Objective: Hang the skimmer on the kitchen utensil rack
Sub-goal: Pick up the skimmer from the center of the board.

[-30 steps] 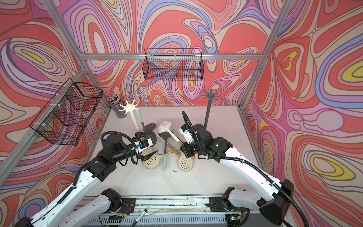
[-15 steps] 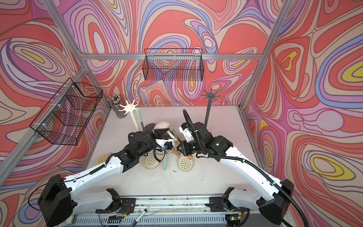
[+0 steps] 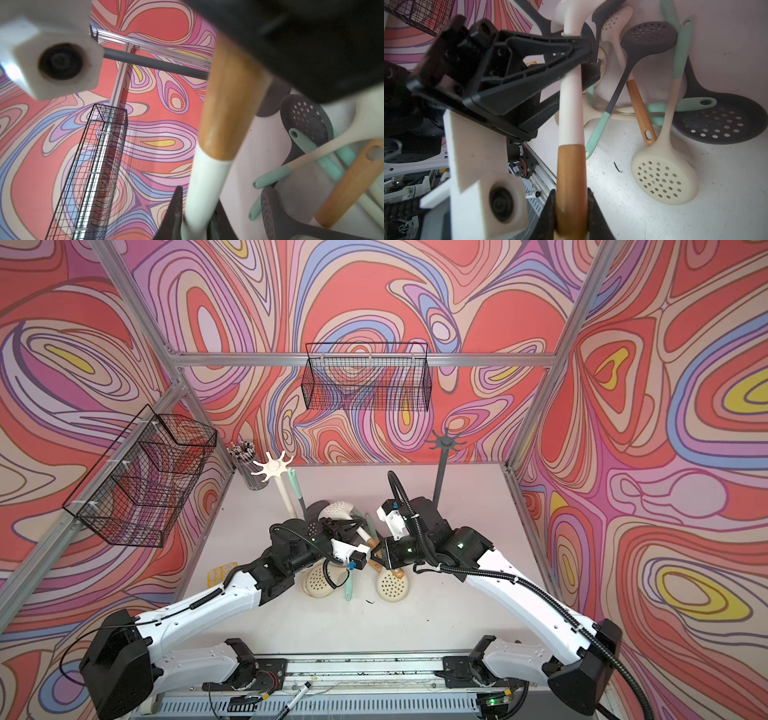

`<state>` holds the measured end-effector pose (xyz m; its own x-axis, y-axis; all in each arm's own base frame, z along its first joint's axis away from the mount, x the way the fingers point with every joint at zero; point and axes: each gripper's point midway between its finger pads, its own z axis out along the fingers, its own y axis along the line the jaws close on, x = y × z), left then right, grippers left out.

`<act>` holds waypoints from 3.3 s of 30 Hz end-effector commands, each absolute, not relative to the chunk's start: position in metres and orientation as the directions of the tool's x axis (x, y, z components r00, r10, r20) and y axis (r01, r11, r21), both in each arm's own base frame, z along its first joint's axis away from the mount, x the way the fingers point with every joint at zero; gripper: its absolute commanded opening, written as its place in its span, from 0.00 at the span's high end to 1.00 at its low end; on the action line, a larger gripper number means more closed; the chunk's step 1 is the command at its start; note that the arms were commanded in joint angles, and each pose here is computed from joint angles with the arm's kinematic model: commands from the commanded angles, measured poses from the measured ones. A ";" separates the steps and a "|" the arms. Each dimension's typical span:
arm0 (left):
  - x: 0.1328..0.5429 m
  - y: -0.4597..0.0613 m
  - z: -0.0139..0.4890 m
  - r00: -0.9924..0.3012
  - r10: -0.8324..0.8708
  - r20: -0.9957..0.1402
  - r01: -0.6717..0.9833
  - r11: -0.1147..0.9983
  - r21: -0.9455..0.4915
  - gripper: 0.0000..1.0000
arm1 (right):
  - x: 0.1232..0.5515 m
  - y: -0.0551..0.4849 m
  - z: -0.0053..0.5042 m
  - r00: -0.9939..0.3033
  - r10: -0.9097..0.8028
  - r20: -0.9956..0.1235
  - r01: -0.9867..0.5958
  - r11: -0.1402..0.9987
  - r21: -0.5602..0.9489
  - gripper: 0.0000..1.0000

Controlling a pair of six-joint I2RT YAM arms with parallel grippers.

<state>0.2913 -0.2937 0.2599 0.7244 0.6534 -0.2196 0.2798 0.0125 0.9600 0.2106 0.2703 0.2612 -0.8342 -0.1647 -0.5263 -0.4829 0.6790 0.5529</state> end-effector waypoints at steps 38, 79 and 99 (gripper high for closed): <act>0.251 -0.239 0.305 -0.094 0.405 -0.910 0.745 0.634 0.205 1.00 | 0.279 0.211 0.376 -0.355 -0.019 -0.935 -0.470 0.868 0.160 0.16; 0.212 -0.195 0.313 -0.376 -0.030 -0.926 0.863 0.351 -0.362 1.00 | 0.304 0.235 0.298 0.047 -0.163 -0.986 -0.537 0.828 -0.162 0.14; 0.218 -0.180 0.300 -0.441 -0.065 -0.895 0.838 0.326 -0.437 1.00 | 0.298 0.243 0.289 0.044 -0.173 -0.984 -0.586 0.793 -0.165 0.15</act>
